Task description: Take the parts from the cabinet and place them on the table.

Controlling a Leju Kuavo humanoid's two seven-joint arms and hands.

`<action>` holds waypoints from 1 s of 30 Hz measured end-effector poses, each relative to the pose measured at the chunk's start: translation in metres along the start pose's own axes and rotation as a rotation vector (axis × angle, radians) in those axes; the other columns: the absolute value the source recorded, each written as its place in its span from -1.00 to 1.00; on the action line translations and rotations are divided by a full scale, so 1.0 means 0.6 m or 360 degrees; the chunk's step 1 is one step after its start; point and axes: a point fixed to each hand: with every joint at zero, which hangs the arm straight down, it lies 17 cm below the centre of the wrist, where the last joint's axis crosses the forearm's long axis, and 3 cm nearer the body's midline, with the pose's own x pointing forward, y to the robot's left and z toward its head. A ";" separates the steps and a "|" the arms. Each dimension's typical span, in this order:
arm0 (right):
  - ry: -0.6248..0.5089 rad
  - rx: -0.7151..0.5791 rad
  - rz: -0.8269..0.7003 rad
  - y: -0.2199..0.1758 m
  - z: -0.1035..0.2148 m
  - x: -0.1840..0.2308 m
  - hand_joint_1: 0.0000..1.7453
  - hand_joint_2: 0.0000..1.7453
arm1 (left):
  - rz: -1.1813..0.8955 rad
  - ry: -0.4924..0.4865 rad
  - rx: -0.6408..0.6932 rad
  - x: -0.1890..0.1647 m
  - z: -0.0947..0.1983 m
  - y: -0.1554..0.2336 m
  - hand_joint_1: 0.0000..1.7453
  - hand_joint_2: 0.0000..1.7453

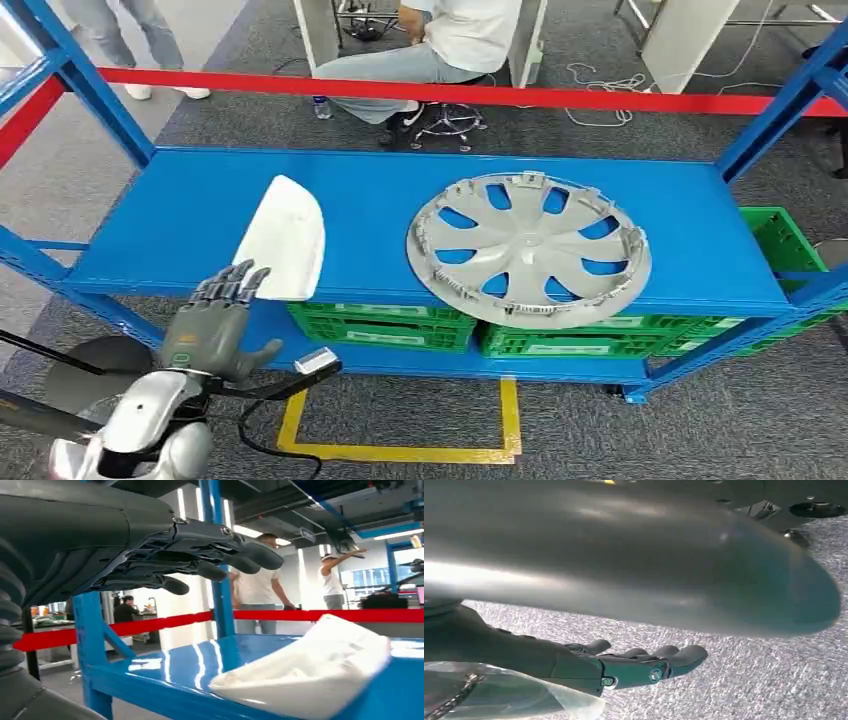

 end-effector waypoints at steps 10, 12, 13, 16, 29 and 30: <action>0.0011 0.0011 -0.0012 0.000 -0.001 -0.005 -1.00 -1.00 | -0.0004 0.0024 -0.0046 -0.010 0.000 -0.010 -1.00 1.00; 0.0013 0.0010 -0.0017 0.000 -0.001 -0.006 -1.00 -1.00 | -0.0006 0.0041 -0.0046 -0.018 0.000 -0.009 -1.00 1.00; 0.0013 0.0010 -0.0018 -0.001 -0.001 -0.005 -1.00 -1.00 | -0.0007 0.0047 -0.0047 -0.021 0.000 -0.009 -1.00 1.00; 0.0014 0.0015 -0.0023 0.001 -0.002 -0.005 -1.00 -1.00 | -0.0009 0.0057 -0.0049 -0.026 -0.001 -0.010 -1.00 1.00; 0.0038 0.0023 -0.0036 0.002 -0.002 -0.010 -1.00 -1.00 | 0.0161 0.0233 -0.0094 -0.079 -0.001 -0.017 -1.00 -1.00; 0.0041 0.0023 -0.0036 0.002 -0.002 -0.011 -1.00 -1.00 | 0.0167 0.0244 -0.0093 -0.082 -0.001 -0.017 -1.00 -1.00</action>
